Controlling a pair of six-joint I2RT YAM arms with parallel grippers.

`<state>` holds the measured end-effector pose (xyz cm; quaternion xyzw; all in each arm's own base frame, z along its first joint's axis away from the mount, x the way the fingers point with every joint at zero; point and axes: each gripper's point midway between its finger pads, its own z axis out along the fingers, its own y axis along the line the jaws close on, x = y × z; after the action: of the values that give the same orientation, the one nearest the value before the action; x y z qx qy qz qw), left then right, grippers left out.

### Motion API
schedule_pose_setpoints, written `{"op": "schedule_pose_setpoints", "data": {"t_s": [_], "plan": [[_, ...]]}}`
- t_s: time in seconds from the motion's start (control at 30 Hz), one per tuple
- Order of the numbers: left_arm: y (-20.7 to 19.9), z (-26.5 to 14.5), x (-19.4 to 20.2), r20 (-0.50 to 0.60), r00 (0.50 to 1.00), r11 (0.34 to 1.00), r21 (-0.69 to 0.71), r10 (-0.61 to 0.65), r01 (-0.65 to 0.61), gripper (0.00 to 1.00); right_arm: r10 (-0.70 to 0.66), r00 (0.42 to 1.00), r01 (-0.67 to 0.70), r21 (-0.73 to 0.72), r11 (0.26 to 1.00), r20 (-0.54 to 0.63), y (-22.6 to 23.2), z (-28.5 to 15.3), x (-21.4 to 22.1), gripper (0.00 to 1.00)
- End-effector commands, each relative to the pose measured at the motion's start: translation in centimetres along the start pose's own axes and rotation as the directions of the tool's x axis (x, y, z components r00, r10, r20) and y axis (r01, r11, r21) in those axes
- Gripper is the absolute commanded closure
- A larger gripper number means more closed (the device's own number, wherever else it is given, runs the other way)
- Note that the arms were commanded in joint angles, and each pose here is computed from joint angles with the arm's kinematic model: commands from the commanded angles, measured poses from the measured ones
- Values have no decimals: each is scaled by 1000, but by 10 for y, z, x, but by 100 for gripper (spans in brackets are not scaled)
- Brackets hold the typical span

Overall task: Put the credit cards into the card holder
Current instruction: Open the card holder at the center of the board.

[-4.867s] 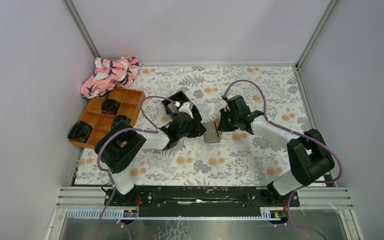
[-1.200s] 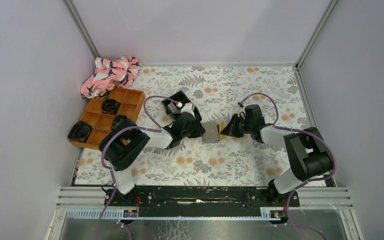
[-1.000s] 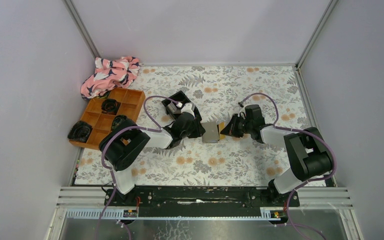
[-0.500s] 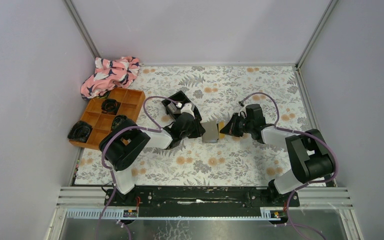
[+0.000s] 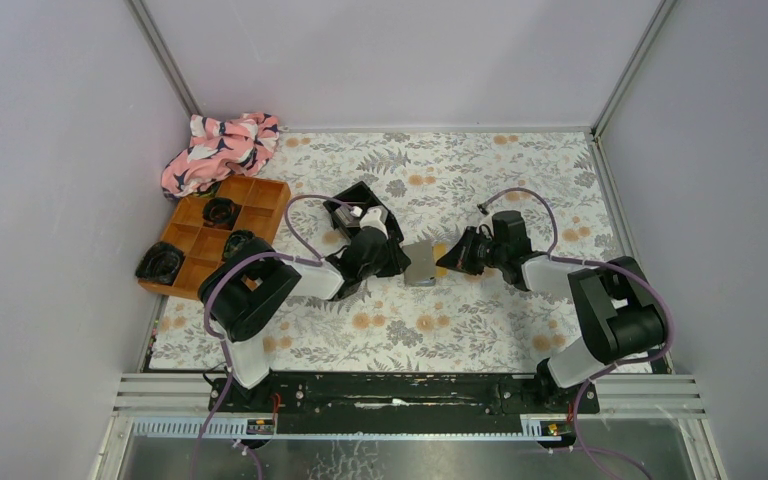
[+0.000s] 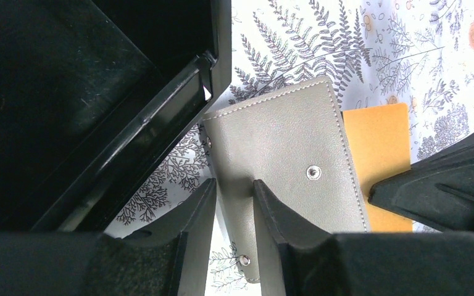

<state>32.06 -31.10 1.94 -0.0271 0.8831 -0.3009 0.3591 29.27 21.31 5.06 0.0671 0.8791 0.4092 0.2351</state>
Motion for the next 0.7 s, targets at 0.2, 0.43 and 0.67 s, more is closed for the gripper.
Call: {"op": "schedule_pose_setpoints", "data": {"t_s": [0.2,0.43,0.67], "plan": [[10,-8,36,-75,997,999,33,-36,39,64,-17,1000,19,-127,992,16,24,4,-6,100],[-4,-19,38,-73,995,989,120,-72,80,64,-35,999,35,-140,990,3,25,7,-3,100],[-28,-16,49,-96,993,977,196,-66,83,64,-63,998,59,-133,989,-22,20,7,7,100]]}}
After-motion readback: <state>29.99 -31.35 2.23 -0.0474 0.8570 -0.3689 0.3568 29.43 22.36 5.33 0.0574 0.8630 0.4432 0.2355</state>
